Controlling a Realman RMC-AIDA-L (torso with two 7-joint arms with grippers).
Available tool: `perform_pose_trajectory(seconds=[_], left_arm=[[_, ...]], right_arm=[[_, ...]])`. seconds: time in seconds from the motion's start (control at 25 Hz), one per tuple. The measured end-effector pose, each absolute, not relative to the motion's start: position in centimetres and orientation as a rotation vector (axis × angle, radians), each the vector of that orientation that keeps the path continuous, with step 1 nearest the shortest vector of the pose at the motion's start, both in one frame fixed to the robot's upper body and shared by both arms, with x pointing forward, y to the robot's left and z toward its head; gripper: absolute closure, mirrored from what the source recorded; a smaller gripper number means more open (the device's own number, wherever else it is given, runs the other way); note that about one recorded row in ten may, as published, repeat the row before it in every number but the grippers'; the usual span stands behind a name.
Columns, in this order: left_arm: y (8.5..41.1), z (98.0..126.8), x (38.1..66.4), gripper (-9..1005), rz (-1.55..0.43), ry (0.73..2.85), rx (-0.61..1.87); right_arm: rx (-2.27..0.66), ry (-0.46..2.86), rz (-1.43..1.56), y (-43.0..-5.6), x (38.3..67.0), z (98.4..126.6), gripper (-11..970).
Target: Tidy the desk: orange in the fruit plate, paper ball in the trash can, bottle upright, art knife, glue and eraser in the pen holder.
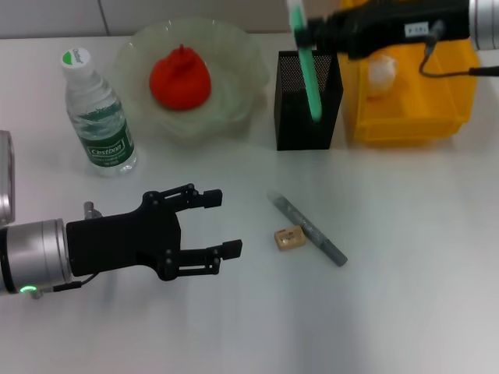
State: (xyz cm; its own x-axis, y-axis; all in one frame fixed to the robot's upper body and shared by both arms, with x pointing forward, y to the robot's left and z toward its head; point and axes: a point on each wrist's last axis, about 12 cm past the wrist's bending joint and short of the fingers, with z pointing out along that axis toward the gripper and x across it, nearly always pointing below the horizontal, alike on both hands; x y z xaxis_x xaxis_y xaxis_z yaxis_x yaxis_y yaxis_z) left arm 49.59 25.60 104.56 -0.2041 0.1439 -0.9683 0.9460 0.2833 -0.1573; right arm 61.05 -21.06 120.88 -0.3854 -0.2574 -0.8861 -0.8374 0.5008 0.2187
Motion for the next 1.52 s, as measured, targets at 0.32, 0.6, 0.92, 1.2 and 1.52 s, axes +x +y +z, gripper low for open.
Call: perform_pose_trajectory(seconds=[0.32,0.6,0.92,1.2,1.52], left_arm=[[25.6,104.6,49.6,167,-1.037,1.584,1.025],[25.5,104.6,49.8,167,-1.034,1.583,1.029],[25.5,104.5,49.8,167,-1.029,1.587,1.022],[25.4,104.5,49.7,167,-1.033,1.587,1.026],[25.4,104.5,49.8,167,-1.033,1.587,1.028]], right_arm=[[-0.787,1.637,0.827,-21.8,62.2,117.3,741],[-0.724,1.612,0.743,-21.5,63.1,114.6,731],[-0.69,1.663,0.709,-21.7,63.2,113.1,720],[-0.662,1.686,0.719,-21.9,63.0,112.4,710],[-0.62,1.676,0.75,-22.2,62.8,112.5,560]])
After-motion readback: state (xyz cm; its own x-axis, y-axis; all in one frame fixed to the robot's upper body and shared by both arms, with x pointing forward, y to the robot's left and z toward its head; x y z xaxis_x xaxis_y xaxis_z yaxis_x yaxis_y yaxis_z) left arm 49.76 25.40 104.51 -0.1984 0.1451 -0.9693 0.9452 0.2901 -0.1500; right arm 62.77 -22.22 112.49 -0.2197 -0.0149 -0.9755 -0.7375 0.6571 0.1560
